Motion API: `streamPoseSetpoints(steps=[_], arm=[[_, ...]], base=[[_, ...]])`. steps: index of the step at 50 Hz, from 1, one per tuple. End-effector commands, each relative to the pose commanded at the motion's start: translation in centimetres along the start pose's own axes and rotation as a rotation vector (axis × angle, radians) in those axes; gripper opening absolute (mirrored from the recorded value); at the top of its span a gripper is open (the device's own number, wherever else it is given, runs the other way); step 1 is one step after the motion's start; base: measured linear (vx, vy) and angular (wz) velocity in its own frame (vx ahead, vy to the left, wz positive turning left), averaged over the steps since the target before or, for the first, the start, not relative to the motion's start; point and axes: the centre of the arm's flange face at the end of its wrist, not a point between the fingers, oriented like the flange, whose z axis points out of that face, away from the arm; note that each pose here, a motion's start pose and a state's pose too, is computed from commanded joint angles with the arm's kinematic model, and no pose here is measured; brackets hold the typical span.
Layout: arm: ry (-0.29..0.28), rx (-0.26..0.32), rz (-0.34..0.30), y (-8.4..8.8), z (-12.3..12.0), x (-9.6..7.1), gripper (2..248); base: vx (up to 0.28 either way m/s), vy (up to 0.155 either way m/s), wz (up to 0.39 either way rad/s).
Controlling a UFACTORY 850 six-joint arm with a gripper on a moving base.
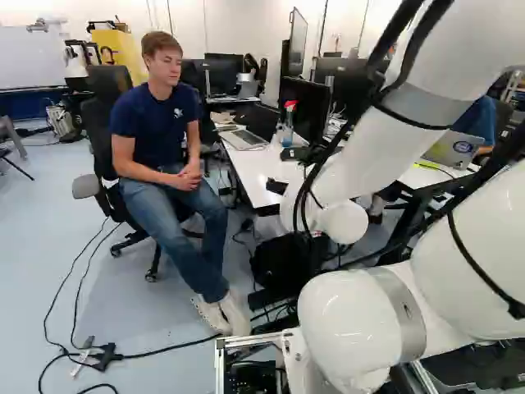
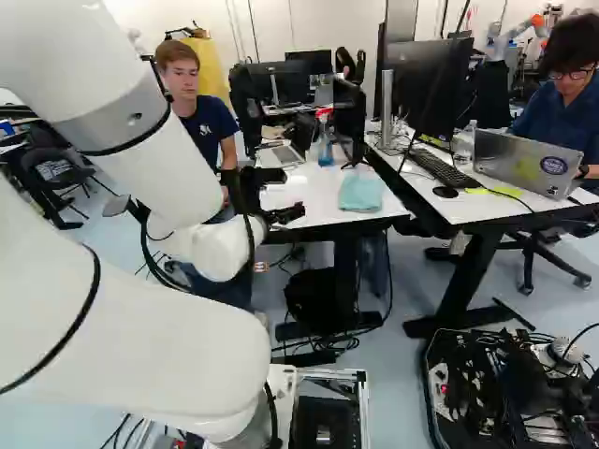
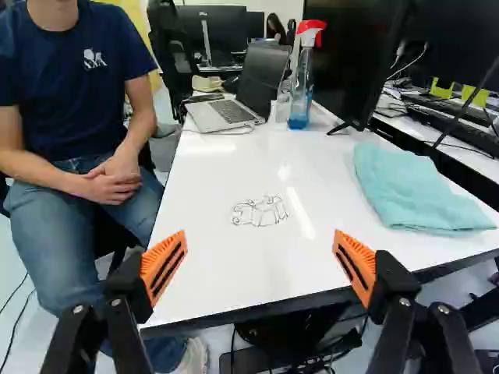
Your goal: Clean the table with the green towel
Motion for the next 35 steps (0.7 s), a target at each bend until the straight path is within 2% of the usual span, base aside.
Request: streamPoseSetpoints(steps=[1, 35], arm=[[0.012, -0.016, 0.006, 0.5, 0.5, 0.7, 247], [0.086, -0.115, 0.034, 4.0, 4.2, 5.9, 247]], base=[[0.000, 0.000, 0.000], [0.000, 0.000, 0.001]])
